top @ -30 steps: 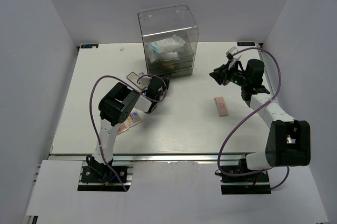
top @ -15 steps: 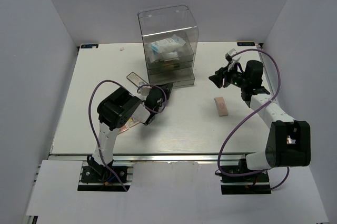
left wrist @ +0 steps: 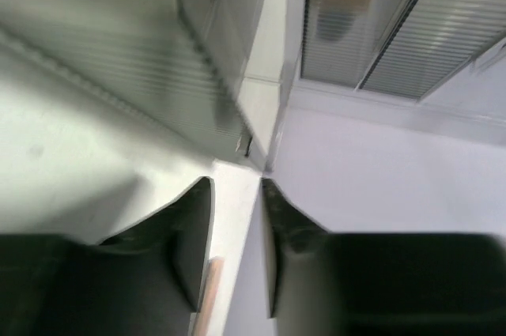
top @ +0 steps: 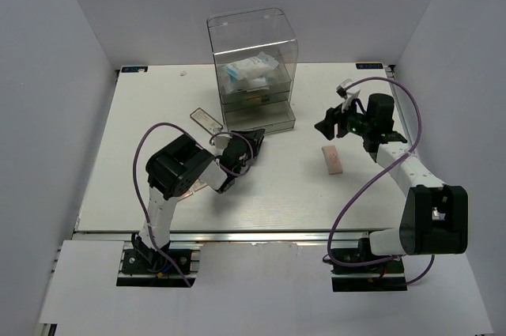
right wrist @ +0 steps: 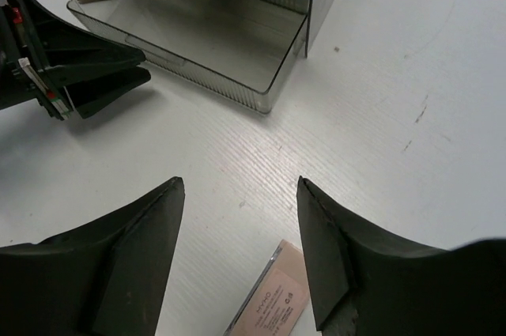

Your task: Organize the makeup

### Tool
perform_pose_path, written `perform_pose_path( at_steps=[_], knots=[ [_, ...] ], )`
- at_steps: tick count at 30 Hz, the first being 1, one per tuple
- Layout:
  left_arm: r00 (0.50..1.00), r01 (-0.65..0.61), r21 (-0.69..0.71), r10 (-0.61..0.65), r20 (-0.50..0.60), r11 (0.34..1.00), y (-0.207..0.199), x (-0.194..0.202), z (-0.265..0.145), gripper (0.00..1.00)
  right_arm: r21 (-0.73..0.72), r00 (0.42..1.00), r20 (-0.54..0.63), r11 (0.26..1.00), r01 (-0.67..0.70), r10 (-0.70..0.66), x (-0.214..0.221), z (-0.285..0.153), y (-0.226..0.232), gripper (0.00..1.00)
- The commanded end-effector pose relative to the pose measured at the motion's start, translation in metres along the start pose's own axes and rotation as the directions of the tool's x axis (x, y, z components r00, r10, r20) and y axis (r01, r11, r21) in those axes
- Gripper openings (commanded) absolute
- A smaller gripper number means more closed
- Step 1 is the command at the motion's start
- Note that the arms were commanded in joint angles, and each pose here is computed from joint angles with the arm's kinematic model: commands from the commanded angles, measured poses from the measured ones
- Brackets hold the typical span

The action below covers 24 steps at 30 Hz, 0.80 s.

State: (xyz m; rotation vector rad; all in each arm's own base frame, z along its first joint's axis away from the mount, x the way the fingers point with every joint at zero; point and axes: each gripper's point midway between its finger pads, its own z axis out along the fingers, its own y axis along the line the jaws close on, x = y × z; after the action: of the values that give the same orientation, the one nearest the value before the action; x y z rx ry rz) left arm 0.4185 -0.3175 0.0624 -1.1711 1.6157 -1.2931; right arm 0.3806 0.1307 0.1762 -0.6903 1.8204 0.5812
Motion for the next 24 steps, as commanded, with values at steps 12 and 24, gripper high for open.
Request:
perform_pose_path(
  at_steps=[12,24],
  knots=[
    [0.997,-0.021,0.057,0.025,-0.07,0.998,-0.047,0.009,-0.035,0.64,0.089,0.968,-0.249,0.996,-0.018,0.04,0.037,-0.026,-0.008,0.89],
    [0.946,-0.232,0.005,0.227,-0.233,0.973,-0.053,0.016,-0.099,0.7,0.296,0.88,-0.41,0.947,-0.122,0.241,0.088,-0.041,-0.026,0.89]
  ],
)
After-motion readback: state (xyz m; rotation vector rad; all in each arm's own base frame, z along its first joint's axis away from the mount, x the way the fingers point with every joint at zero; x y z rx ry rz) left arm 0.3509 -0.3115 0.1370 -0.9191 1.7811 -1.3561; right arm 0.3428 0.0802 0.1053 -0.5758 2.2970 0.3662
